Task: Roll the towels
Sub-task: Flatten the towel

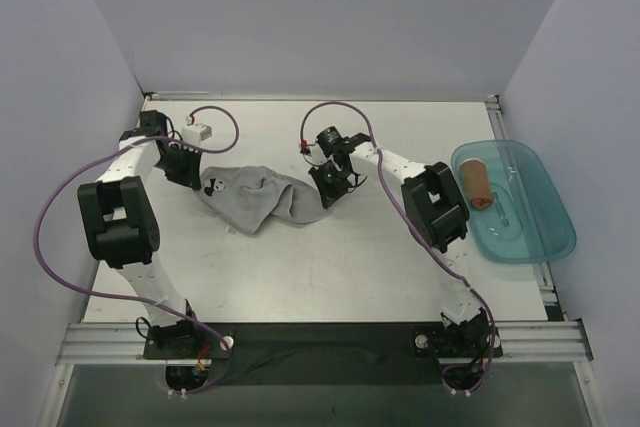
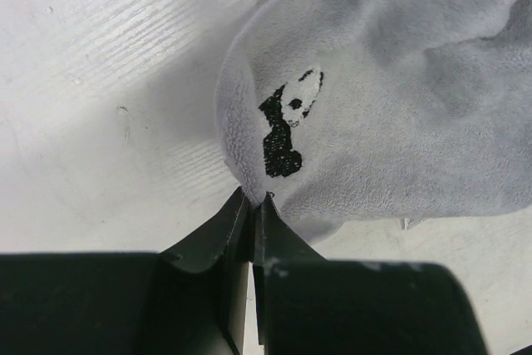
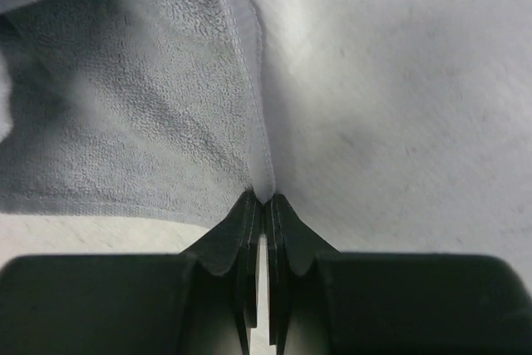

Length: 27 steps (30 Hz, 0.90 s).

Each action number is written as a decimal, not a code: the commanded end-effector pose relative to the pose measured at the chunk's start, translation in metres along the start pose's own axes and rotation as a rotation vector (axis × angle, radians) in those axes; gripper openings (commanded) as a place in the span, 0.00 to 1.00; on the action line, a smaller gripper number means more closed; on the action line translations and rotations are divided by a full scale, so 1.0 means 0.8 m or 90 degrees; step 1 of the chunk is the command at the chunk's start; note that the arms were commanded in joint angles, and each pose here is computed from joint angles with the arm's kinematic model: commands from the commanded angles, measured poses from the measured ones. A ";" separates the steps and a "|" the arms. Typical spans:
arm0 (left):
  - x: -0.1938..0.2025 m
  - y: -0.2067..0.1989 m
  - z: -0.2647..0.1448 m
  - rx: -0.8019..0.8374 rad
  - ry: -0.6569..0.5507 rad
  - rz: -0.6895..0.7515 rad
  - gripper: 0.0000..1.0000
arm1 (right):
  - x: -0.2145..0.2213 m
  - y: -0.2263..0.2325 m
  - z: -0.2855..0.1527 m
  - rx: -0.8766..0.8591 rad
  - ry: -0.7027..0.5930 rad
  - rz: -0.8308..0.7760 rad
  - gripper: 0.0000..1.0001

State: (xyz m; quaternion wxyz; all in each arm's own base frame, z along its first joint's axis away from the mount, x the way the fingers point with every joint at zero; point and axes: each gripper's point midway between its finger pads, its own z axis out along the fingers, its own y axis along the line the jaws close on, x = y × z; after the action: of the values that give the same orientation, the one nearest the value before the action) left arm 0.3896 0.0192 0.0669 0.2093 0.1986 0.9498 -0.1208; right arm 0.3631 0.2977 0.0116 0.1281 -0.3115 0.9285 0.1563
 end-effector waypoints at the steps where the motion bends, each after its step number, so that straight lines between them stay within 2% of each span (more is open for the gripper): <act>1: -0.028 0.008 -0.021 -0.012 -0.043 -0.003 0.00 | 0.032 -0.036 -0.049 0.071 0.030 -0.017 0.00; 8: -0.054 0.017 -0.056 -0.045 -0.090 0.028 0.00 | 0.028 -0.108 -0.140 0.151 -0.038 -0.001 0.00; 18: -0.105 0.000 -0.109 -0.038 -0.185 0.061 0.00 | 0.024 -0.134 -0.222 0.206 -0.101 -0.045 0.00; 21: -0.107 0.004 -0.112 -0.055 -0.169 0.067 0.00 | 0.032 -0.134 -0.233 0.197 -0.099 -0.034 0.00; 23: -0.085 0.003 -0.097 -0.038 -0.117 0.057 0.00 | 0.051 -0.131 -0.228 0.182 -0.077 -0.021 0.00; 27: -0.053 0.001 -0.078 -0.019 -0.071 0.052 0.00 | 0.106 -0.107 -0.203 0.124 -0.017 0.001 0.00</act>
State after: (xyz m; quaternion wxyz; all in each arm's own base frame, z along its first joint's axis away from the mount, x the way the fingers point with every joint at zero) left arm 0.4199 0.0246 0.1511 0.3005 0.2147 0.9236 -0.1027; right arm 0.3722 0.1356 0.1249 0.2303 -0.2904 0.9275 0.0488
